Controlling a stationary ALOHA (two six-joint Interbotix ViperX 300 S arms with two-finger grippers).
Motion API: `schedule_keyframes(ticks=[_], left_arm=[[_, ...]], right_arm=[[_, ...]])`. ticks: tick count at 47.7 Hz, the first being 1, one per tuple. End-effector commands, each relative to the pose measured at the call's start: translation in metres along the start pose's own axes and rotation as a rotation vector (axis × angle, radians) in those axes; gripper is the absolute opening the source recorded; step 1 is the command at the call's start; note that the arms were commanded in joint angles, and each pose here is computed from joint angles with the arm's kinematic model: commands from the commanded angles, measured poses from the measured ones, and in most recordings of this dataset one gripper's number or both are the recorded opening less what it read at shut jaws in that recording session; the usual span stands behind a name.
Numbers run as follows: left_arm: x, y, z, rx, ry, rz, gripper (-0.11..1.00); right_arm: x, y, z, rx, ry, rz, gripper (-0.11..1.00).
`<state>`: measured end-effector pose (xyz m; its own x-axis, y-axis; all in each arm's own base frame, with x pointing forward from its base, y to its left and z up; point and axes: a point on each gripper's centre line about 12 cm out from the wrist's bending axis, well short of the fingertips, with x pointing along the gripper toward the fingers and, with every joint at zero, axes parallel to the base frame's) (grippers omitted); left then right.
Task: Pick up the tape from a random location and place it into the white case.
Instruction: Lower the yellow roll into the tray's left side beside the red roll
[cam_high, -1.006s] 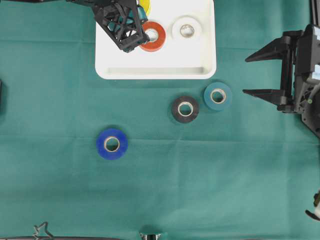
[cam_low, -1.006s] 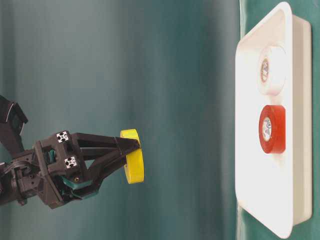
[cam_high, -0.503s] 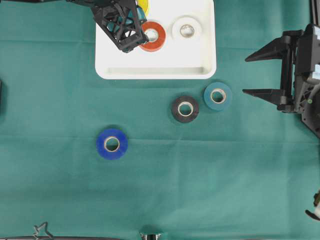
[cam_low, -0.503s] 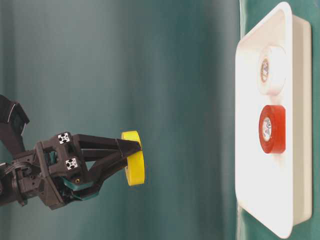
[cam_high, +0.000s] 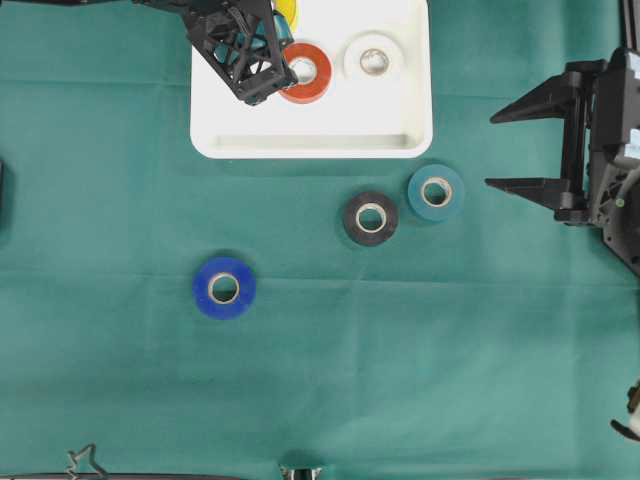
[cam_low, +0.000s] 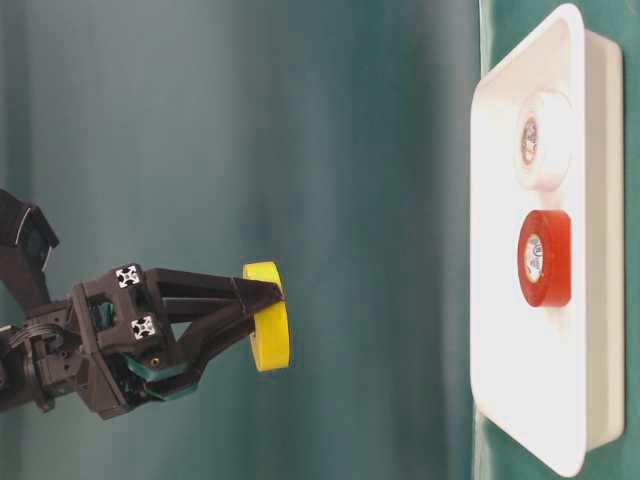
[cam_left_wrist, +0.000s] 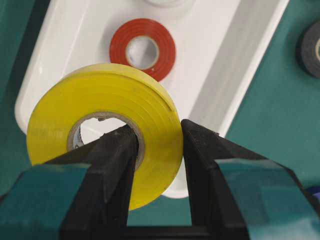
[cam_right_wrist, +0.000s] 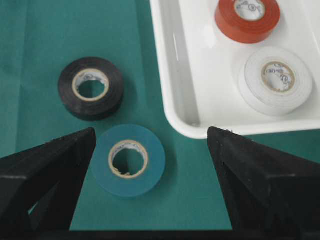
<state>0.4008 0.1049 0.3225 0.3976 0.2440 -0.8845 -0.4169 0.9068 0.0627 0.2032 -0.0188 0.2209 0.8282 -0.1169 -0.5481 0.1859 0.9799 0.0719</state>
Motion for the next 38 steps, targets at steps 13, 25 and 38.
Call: schedule_keyframes(ticks=[13,25,38], left_arm=[[-0.014,0.002,0.004,-0.004,-0.038,-0.002,0.24],[0.002,0.003,-0.006,-0.005,-0.007,0.003,0.24],[0.048,0.005,-0.025,-0.003,0.011,-0.001,0.24]], right_arm=[[-0.002,0.001,0.011,-0.002,-0.026,0.002,0.89],[-0.002,0.001,0.011,-0.002,-0.028,0.002,0.89],[-0.002,0.001,0.011,-0.002,-0.026,0.002,0.89]])
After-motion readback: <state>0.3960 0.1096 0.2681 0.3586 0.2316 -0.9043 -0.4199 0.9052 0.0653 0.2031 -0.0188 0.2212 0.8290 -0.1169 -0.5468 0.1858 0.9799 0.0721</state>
